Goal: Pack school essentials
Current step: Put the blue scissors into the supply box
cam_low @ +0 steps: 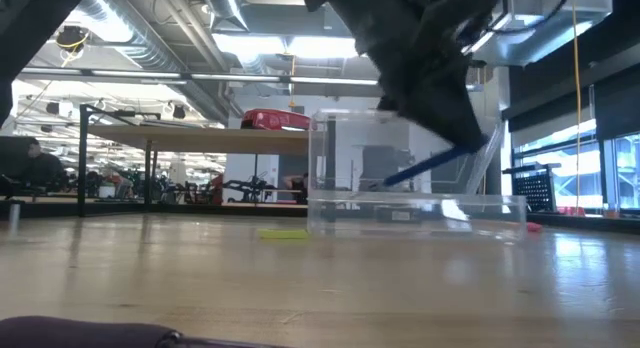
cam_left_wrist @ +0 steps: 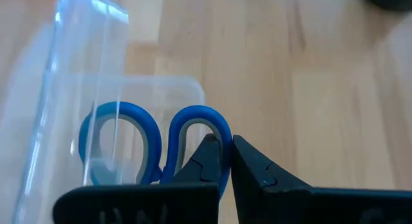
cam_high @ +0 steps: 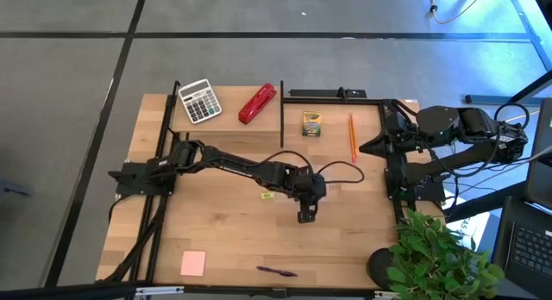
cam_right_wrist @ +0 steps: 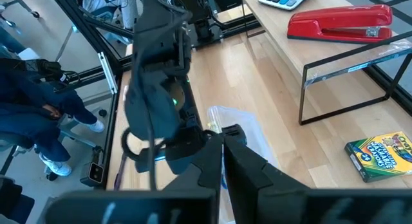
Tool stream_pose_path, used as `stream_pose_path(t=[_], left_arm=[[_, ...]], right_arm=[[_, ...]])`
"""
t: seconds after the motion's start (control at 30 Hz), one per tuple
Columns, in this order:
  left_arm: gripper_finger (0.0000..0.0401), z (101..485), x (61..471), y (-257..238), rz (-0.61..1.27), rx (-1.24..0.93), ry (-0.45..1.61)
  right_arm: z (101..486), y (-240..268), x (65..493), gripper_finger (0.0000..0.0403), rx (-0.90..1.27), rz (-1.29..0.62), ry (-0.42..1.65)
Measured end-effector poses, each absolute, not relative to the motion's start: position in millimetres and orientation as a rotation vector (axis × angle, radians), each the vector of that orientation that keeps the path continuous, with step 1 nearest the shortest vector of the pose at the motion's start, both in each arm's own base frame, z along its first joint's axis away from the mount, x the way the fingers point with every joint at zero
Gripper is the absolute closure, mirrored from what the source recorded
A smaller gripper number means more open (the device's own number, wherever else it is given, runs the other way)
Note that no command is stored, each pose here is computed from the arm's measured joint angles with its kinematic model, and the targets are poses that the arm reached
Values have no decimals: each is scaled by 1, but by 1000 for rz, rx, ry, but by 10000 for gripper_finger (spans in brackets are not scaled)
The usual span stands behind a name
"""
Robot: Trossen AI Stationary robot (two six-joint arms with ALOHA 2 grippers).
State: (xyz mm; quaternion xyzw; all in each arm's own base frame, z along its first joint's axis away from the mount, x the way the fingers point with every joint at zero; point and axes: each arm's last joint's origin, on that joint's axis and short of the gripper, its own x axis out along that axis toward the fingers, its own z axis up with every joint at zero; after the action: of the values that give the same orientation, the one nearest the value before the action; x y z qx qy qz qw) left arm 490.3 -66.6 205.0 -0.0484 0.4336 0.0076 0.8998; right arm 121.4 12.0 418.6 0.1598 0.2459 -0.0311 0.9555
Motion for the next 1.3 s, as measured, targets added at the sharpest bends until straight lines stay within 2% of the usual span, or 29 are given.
stream_pose_path(t=[0.33, 0.6, 0.93, 1.3], left_arm=[[396, 198, 493, -69, 15, -102, 900], [360, 198, 493, -69, 30, -122, 897], [366, 198, 493, -68, 34, -119, 895], [315, 199, 493, -68, 58, -106, 889]], right_arm=[[419, 12, 121, 382, 325, -61, 497], [419, 12, 122, 382, 325, -61, 496], [419, 12, 122, 382, 325, -61, 496], [419, 12, 122, 382, 327, -55, 497]])
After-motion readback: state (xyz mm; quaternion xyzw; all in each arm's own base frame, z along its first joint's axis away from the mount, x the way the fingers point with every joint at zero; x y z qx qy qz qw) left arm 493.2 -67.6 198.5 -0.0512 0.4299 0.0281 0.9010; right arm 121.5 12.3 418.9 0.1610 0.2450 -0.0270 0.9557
